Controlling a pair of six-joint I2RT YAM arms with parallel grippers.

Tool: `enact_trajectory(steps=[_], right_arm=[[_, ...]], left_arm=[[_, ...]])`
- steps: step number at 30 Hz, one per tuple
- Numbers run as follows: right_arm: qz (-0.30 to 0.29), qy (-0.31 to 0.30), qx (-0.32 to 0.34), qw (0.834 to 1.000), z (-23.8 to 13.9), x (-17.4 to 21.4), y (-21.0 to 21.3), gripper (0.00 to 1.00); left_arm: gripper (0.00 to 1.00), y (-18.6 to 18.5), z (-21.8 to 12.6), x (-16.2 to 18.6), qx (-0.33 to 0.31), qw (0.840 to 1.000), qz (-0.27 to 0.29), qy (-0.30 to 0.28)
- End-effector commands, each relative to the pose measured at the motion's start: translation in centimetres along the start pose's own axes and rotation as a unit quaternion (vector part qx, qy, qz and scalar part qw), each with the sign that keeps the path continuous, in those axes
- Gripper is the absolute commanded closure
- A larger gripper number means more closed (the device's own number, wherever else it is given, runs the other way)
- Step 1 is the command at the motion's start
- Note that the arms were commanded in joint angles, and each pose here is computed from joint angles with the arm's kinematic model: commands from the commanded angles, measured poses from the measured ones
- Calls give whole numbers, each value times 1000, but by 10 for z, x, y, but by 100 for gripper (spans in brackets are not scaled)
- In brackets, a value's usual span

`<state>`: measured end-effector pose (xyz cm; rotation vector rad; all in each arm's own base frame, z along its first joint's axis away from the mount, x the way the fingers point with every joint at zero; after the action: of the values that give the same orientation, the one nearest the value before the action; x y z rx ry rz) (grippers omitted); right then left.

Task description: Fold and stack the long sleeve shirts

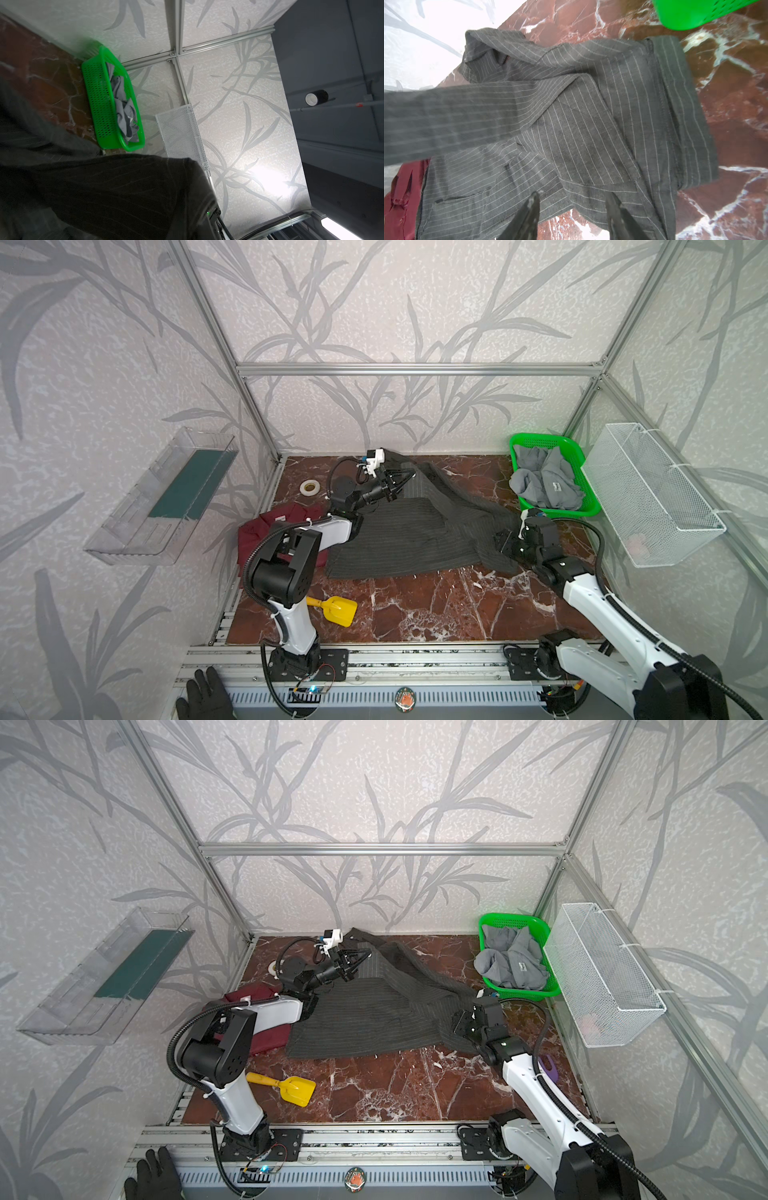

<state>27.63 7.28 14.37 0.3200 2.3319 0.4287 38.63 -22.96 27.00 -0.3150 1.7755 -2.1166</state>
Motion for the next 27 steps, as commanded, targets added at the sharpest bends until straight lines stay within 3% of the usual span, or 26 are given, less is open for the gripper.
enact_trajectory(steps=[1,6,10,14,19,27], right_arm=[[-6,3,-25,1000,1,-2,8,49],[-11,13,-42,999,4,-1,14,49],[-11,25,-47,999,6,3,15,49],[-10,39,-57,998,10,7,17,50],[-11,47,-63,997,11,10,20,51],[-18,55,-69,996,9,16,24,51]], left_arm=[[100,-14,-18,35,-10,999,24,28],[100,15,-54,65,-132,991,-3,16],[100,9,-84,89,-216,976,4,3],[100,0,-108,107,-252,968,-8,-4],[100,25,-133,126,-287,957,-47,12],[100,54,-174,108,-347,936,-58,3]])
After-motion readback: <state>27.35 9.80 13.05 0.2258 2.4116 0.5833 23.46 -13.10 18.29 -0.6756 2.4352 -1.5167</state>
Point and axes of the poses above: each gripper's point midway between its finger pads, its own z axis out along the fingers, its own y axis along the line the jaws close on, x = y × z, the point moved 3 cm from there along -z, back along the fingers, and after that the axes turned 8 degrees about -z, right-handed, at the moved point
